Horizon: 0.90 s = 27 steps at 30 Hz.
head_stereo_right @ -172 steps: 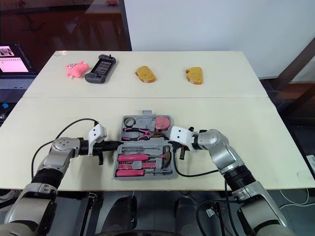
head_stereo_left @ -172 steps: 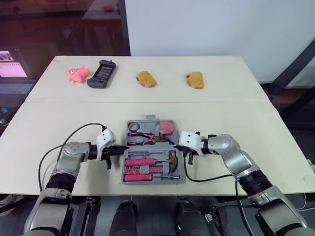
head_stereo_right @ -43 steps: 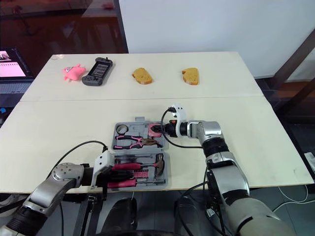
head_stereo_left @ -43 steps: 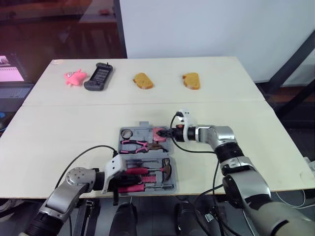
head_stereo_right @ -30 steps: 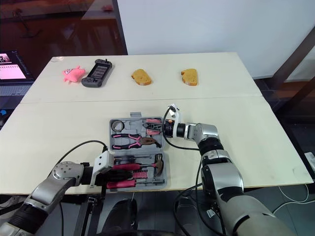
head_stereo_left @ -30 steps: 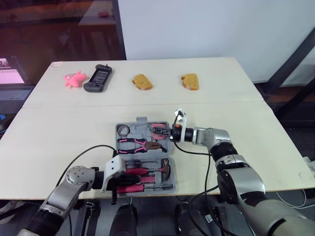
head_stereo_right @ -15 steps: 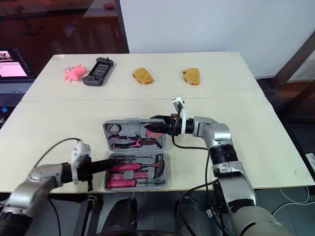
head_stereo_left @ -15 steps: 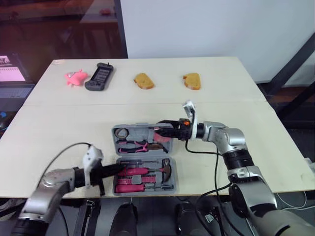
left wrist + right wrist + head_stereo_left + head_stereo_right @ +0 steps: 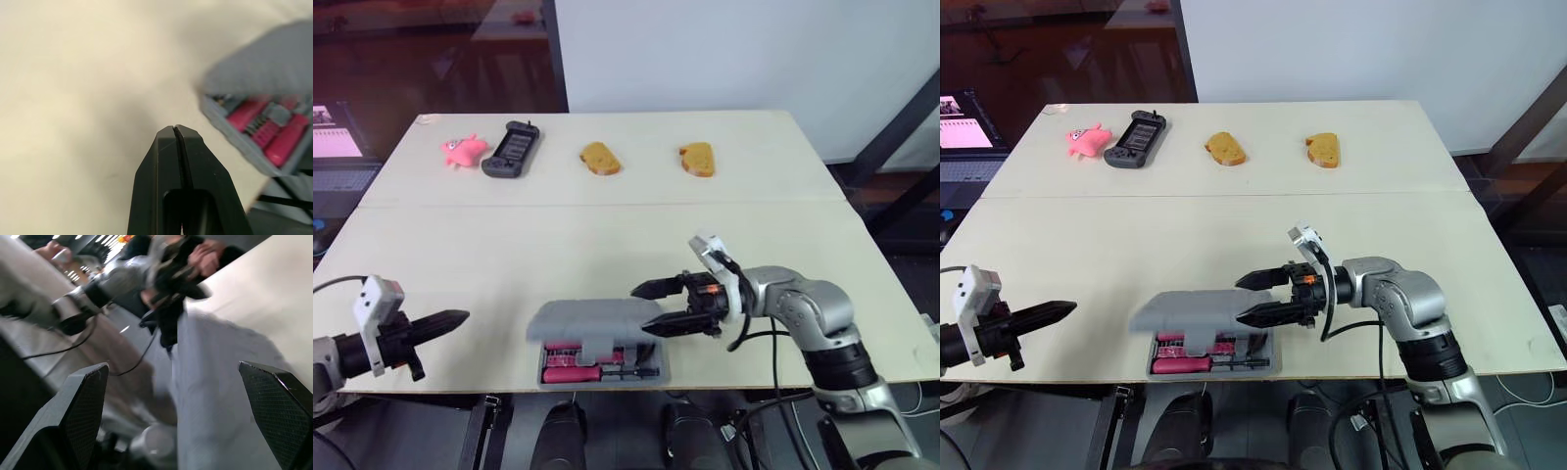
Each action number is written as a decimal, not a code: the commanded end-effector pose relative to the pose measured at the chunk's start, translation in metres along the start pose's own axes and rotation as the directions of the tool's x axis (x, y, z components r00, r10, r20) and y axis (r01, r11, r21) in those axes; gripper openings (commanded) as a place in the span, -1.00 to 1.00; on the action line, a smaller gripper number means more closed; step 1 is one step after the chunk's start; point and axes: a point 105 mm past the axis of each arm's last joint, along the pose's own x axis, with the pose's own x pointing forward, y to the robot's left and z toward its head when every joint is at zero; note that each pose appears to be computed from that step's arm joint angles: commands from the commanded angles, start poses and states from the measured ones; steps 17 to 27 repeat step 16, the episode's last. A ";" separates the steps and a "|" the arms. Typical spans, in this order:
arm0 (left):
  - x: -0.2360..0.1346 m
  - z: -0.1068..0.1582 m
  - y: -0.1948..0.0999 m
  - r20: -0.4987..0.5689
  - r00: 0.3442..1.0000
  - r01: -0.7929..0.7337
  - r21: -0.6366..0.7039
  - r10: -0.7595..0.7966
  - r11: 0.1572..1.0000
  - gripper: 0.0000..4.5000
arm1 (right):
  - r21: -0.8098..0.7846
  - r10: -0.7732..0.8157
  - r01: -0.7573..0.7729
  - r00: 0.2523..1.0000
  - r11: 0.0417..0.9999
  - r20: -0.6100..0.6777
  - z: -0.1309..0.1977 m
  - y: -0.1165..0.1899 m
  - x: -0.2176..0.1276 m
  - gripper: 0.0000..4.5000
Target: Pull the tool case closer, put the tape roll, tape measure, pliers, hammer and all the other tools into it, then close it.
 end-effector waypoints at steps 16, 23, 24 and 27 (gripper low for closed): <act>0.008 0.018 0.017 -0.036 0.996 -0.075 0.210 0.084 0.975 -1.00 | -0.541 -0.606 0.487 0.793 0.685 -0.053 -0.009 0.014 -0.104 0.98; 0.008 0.018 0.017 -0.036 0.996 -0.075 0.210 0.084 0.975 -1.00 | -0.541 -0.606 0.487 0.793 0.685 -0.053 -0.009 0.014 -0.104 0.98; 0.008 0.018 0.017 -0.036 0.996 -0.075 0.210 0.084 0.975 -1.00 | -0.541 -0.606 0.487 0.793 0.685 -0.053 -0.009 0.014 -0.104 0.98; 0.008 0.018 0.017 -0.036 0.996 -0.075 0.210 0.084 0.975 -1.00 | -0.541 -0.606 0.487 0.793 0.685 -0.053 -0.009 0.014 -0.104 0.98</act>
